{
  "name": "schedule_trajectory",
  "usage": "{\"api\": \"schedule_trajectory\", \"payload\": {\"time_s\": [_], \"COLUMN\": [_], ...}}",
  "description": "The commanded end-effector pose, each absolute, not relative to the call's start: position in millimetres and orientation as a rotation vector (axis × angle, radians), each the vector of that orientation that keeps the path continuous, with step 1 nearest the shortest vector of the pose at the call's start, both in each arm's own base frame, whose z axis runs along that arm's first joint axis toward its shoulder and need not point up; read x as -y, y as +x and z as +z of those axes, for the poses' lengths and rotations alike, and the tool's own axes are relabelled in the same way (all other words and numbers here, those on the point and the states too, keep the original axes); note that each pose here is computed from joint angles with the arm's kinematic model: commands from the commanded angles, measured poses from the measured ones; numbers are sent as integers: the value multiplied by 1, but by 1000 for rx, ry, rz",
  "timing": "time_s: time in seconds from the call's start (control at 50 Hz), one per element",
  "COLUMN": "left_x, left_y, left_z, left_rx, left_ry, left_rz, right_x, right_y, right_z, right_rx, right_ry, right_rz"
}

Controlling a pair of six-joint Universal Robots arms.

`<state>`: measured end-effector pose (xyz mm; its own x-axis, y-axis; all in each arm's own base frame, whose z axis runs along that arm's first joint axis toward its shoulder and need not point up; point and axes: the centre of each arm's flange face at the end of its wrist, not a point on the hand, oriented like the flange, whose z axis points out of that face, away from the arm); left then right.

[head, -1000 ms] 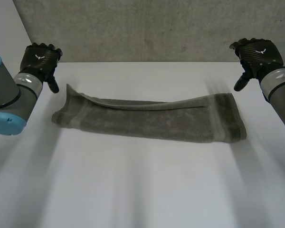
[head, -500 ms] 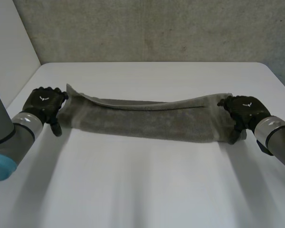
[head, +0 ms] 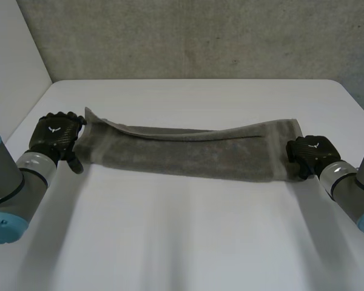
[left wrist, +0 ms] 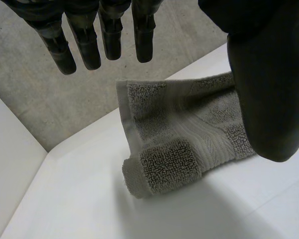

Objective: Fold the towel.

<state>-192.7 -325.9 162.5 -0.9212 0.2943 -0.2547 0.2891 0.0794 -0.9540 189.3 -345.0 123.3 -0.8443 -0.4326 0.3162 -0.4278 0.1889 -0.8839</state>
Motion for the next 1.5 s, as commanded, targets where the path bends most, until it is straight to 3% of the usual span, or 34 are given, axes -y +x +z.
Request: {"api": "schedule_trajectory", "payload": {"time_s": [0.02, 0.34, 0.56, 0.72, 0.76, 0.82, 0.86, 0.94, 0.96, 0.98, 1.02, 1.04, 1.08, 1.1, 1.14, 1.18, 1.36, 1.5], "left_x": [323, 322, 324, 325, 324, 324, 324, 324, 324, 324, 324, 324, 323, 323, 321, 321, 317, 314], "left_y": [-194, -194, -192, -191, -191, -191, -191, -191, -191, -191, -191, -191, -191, -191, -190, -191, -193, -195], "left_z": [160, 159, 160, 161, 160, 162, 163, 163, 163, 163, 163, 163, 162, 162, 160, 160, 163, 163], "left_rx": [2287, 2289, 2293, 2293, 2294, 2290, 2286, 2284, 2285, 2285, 2285, 2285, 2290, 2290, 2294, 2286, 2243, 2237], "left_ry": [-630, -631, -623, -619, -620, -619, -618, -620, -618, -618, -618, -618, -621, -621, -621, -624, -633, -642], "left_rz": [2052, 2050, 2055, 2060, 2058, 2064, 2070, 2069, 2070, 2070, 2070, 2070, 2062, 2061, 2056, 2065, 2110, 2107], "right_x": [349, 360, 376, 395, 407, 413, 417, 413, 406, 406, 384, 384, 359, 359, 338, 330, 335, 365], "right_y": [190, 176, 135, 88, 72, 71, 76, 98, 125, 125, 190, 190, 248, 248, 292, 305, 300, 227], "right_z": [118, 113, 123, 147, 166, 180, 210, 237, 248, 249, 258, 258, 259, 259, 252, 248, 231, 230], "right_rx": [-2410, -2447, -2571, -2682, -2681, -2652, -2580, -2472, -2375, -2374, -2166, -2165, -2013, -2012, -1956, -1953, -2044, -2286], "right_ry": [-882, -927, -849, -895, -950, -978, -1022, -1068, -1117, -1117, -1228, -1228, -1323, -1323, -1361, -1372, -1374, -1232], "right_rz": [-1809, -1832, -1812, -1876, -1987, -2053, -2163, -2255, -2282, -2282, -2286, -2286, -2262, -2262, -2239, -2232, -2197, -2202]}}
